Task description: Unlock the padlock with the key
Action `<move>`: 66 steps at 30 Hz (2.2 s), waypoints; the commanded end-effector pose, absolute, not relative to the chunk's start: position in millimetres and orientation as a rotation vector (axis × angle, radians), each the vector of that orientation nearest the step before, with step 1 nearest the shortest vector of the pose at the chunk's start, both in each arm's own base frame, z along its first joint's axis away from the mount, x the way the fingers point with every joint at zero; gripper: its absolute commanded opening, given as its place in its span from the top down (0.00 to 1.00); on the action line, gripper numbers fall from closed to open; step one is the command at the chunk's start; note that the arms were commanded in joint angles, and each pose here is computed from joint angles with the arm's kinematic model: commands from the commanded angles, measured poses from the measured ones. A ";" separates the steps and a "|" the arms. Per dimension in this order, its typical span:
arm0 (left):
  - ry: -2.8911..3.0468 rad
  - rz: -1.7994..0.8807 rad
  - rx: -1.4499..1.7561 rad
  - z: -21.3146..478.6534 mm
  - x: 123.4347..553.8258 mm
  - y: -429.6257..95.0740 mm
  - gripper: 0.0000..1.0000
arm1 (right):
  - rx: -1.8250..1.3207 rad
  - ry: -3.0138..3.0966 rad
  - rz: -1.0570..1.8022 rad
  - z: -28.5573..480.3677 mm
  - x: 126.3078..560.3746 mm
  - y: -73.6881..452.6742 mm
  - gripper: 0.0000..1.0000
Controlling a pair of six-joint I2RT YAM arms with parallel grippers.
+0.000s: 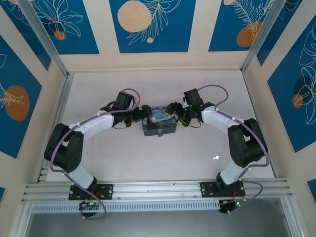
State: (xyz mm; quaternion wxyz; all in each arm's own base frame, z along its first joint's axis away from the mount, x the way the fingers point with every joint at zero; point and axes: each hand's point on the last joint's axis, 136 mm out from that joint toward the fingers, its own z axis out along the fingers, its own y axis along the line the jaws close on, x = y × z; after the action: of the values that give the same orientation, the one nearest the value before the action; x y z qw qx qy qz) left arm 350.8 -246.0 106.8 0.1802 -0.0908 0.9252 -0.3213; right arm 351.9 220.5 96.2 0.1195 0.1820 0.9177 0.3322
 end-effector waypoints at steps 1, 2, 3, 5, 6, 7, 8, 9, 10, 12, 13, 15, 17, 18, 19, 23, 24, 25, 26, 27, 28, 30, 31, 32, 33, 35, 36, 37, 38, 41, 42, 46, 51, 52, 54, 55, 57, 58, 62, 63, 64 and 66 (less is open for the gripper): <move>2.573 -0.986 -0.248 114.5 360.8 -262.5 0.00 | 0.524 2.667 1.038 107.1 350.4 228.3 0.17; 2.567 -0.996 -0.250 116.0 363.3 -265.1 0.00 | 0.527 2.665 1.051 108.1 351.4 229.7 0.17; 2.560 -1.009 -0.251 116.8 366.3 -268.3 0.00 | 0.528 2.660 1.066 109.8 353.0 231.2 0.17; 2.545 -1.044 -0.259 118.5 371.8 -274.8 0.00 | 0.533 2.651 1.087 112.7 356.0 233.3 0.17; 2.540 -1.060 -0.264 118.6 374.1 -277.4 0.00 | 0.533 2.647 1.094 113.9 357.8 234.2 0.17; 2.537 -1.071 -0.267 118.4 376.9 -280.5 0.00 | 0.537 2.643 1.099 115.5 359.8 234.7 0.17; 2.530 -1.077 -0.267 119.9 379.7 -282.7 0.00 | 0.540 2.640 1.103 116.5 361.4 235.0 0.17; 2.531 -1.080 -0.267 119.2 382.0 -284.5 0.00 | 0.542 2.640 1.105 116.5 362.9 235.3 0.17; 2.529 -1.082 -0.267 119.1 385.1 -286.7 0.00 | 0.545 2.637 1.106 117.6 365.1 235.3 0.17; 2.527 -1.083 -0.266 119.1 390.0 -289.6 0.00 | 0.554 2.636 1.107 117.2 367.7 235.5 0.17; 2.526 -1.084 -0.265 118.8 392.9 -291.3 0.00 | 0.562 2.634 1.106 117.2 369.9 234.5 0.17; 2.526 -1.086 -0.265 118.2 397.2 -294.2 0.00 | 0.576 2.632 1.107 116.5 373.1 233.7 0.17; 2.527 -1.097 -0.266 117.8 401.0 -297.3 0.00 | 0.594 2.635 1.106 113.5 375.7 232.7 0.17; 2.527 -1.101 -0.269 117.0 402.3 -298.8 0.00 | 0.600 2.632 1.111 113.3 377.9 232.6 0.17; 2.526 -1.105 -0.273 116.9 403.6 -299.6 0.00 | 0.609 2.631 1.112 111.9 379.4 231.8 0.17; 2.526 -1.103 -0.282 114.1 405.8 -300.1 0.00 | 0.626 2.625 1.116 110.9 384.7 230.4 0.17; 2.527 -1.102 -0.287 113.4 405.7 -299.9 0.00 | 0.624 2.621 1.116 111.4 385.9 230.0 0.17; 2.526 -1.096 -0.291 112.7 405.5 -298.8 0.00 | 0.629 2.616 1.107 111.5 387.3 227.6 0.16; 2.521 -1.089 -0.294 113.3 405.7 -297.2 0.00 | 0.640 2.610 1.094 112.5 387.8 224.8 0.15; 2.520 -1.074 -0.301 111.7 405.2 -295.0 0.00 | 0.668 2.604 1.058 112.3 388.9 217.6 0.13; 2.511 -1.056 -0.311 112.1 405.4 -291.0 0.00 | 0.705 2.598 1.011 111.5 389.1 208.5 0.10; 2.486 -1.011 -0.334 115.7 406.3 -281.0 0.00 | 0.785 2.572 0.918 114.5 387.6 185.9 0.06; 2.473 -0.980 -0.350 117.3 406.7 -273.1 0.00 | 0.825 2.555 0.869 116.8 385.1 172.4 0.05; 2.460 -0.954 -0.367 119.5 406.9 -265.6 0.00 | 0.855 2.541 0.835 119.4 381.9 161.9 0.04; 2.446 -0.926 -0.383 122.0 406.8 -256.9 0.00 | 0.893 2.529 0.808 121.6 377.5 149.9 0.04; 2.436 -0.872 -0.407 125.7 404.5 -241.9 0.00 | 0.948 2.514 0.757 126.9 367.1 129.4 0.05; 2.433 -0.841 -0.413 127.6 403.1 -234.6 0.00 | 0.972 2.521 0.727 127.1 359.5 119.8 0.06; 2.430 -0.823 -0.410 129.5 401.4 -230.5 0.00 | 0.991 2.527 0.699 127.6 352.6 111.5 0.07; 2.424 -0.810 -0.401 132.5 399.0 -226.8 0.00 | 1.018 2.539 0.660 126.7 343.6 101.9 0.07; 2.417 -0.804 -0.366 137.3 390.1 -222.9 0.00 | 1.116 2.585 0.564 119.2 313.8 77.1 0.09; 2.422 -0.814 -0.359 137.2 386.1 -223.7 0.00 | 1.166 2.599 0.533 115.6 303.5 68.9 0.10; 2.441 -0.890 -0.357 131.7 374.1 -231.4 0.00 | 1.347 2.598 0.379 103.7 270.4 35.2 0.13; 2.449 -0.978 -0.323 130.8 366.1 -248.5 0.00 | 1.504 2.560 0.281 94.2 244.9 6.5 0.18; 2.452 -0.985 -0.315 131.0 365.6 -250.4 0.00 | 1.527 2.559 0.269 93.0 240.0 3.2 0.19; 2.450 -1.002 -0.304 132.5 365.2 -253.4 0.00 | 1.557 2.551 0.269 91.5 231.3 0.2 0.22; 2.448 -1.011 -0.301 133.3 364.9 -254.8 0.00 | 1.577 2.545 0.266 90.5 226.6 -0.7 0.22; 2.447 -1.023 -0.293 134.5 365.4 -256.5 0.00 | 1.610 2.539 0.266 87.0 216.5 -0.8 0.24; 2.448 -1.027 -0.287 134.7 365.5 -257.8 0.00 | 1.635 2.536 0.257 84.9 211.2 -1.0 0.24; 2.449 -1.058 -0.281 134.6 367.4 -263.0 0.00 | 1.788 2.521 0.235 69.0 184.9 4.1 0.28; 2.449 -1.065 -0.285 133.9 368.0 -263.8 0.00 | 1.818 2.516 0.236 64.4 180.4 5.5 0.31; 2.451 -1.070 -0.286 133.0 368.0 -264.9 0.00 | 1.843 2.510 0.233 61.3 177.0 6.4 0.33; 2.453 -1.079 -0.287 131.5 368.0 -266.2 0.00 | 1.882 2.506 0.213 55.6 169.6 6.9 0.39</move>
State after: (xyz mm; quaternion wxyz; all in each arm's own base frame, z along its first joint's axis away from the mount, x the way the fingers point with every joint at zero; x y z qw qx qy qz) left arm 364.9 -254.2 122.3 0.2228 -0.1120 0.8960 -0.3674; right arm 188.6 3.8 62.4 0.0306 0.5656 0.8202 0.0796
